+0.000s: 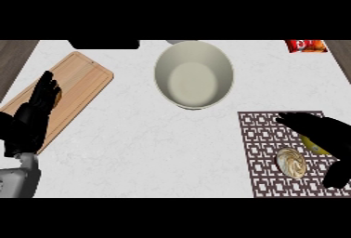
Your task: Pick the cupcake from the placemat and place it in the bowl
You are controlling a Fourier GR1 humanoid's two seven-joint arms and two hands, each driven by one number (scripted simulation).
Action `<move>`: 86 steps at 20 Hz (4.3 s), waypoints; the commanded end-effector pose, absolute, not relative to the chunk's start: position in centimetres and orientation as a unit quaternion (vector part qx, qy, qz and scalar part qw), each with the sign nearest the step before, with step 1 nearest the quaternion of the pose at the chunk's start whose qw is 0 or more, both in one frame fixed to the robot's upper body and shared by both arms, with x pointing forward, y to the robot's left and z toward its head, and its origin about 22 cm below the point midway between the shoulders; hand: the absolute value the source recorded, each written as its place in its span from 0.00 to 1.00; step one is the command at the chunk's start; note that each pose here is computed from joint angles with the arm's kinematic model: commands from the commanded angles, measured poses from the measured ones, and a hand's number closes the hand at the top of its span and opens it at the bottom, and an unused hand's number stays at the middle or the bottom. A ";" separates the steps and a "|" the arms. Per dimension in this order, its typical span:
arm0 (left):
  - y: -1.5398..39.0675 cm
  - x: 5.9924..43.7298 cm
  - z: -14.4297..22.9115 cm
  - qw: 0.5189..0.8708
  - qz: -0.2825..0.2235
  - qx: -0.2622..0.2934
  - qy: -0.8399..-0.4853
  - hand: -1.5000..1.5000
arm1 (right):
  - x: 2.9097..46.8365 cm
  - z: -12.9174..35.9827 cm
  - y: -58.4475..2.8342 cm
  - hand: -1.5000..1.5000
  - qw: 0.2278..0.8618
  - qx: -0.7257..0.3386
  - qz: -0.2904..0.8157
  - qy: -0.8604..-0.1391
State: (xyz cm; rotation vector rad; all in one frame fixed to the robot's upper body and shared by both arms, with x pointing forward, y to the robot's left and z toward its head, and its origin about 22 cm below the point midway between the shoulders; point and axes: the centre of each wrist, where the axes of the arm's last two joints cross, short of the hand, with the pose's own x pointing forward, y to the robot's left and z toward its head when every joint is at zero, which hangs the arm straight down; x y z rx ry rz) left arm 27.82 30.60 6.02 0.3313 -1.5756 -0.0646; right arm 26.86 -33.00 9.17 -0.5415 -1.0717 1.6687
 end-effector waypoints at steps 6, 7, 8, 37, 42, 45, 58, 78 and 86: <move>30.2 27.2 6.7 0.692 -0.034 0.144 -0.706 0.50 | 27.3 4.5 -32.9 0.00 0.529 -0.207 0.714 -0.409; 30.1 27.4 4.0 0.694 -0.028 0.145 -0.704 0.50 | 25.1 6.9 -32.6 0.00 0.527 -0.217 0.712 -0.411; 29.6 28.3 6.6 0.694 -0.031 0.156 -0.702 0.50 | 24.6 5.2 -32.9 0.00 0.529 -0.215 0.709 -0.414; 30.7 28.0 5.1 0.698 -0.024 0.146 -0.701 0.50 | 28.5 -0.3 -23.9 1.00 0.522 -0.188 0.691 -0.463; 28.5 28.7 5.9 0.692 -0.054 0.120 -0.710 0.50 | 30.0 2.6 -11.1 1.00 0.535 -0.226 0.653 -0.486; 28.6 29.0 6.3 0.688 -0.065 0.115 -0.714 0.50 | 30.4 4.2 -8.5 1.00 0.534 -0.277 0.628 -0.494; 28.8 29.6 5.9 0.694 -0.056 0.123 -0.707 0.50 | 27.8 18.4 1.6 1.00 0.474 -0.442 0.400 -0.648; 29.4 27.6 5.6 0.698 -0.042 0.138 -0.702 0.50 | 37.3 17.9 -0.6 1.00 0.545 -0.414 0.277 -0.674; 28.9 28.4 6.5 0.692 -0.035 0.140 -0.707 0.50 | 42.4 14.8 -5.7 1.00 0.543 -0.414 0.279 -0.675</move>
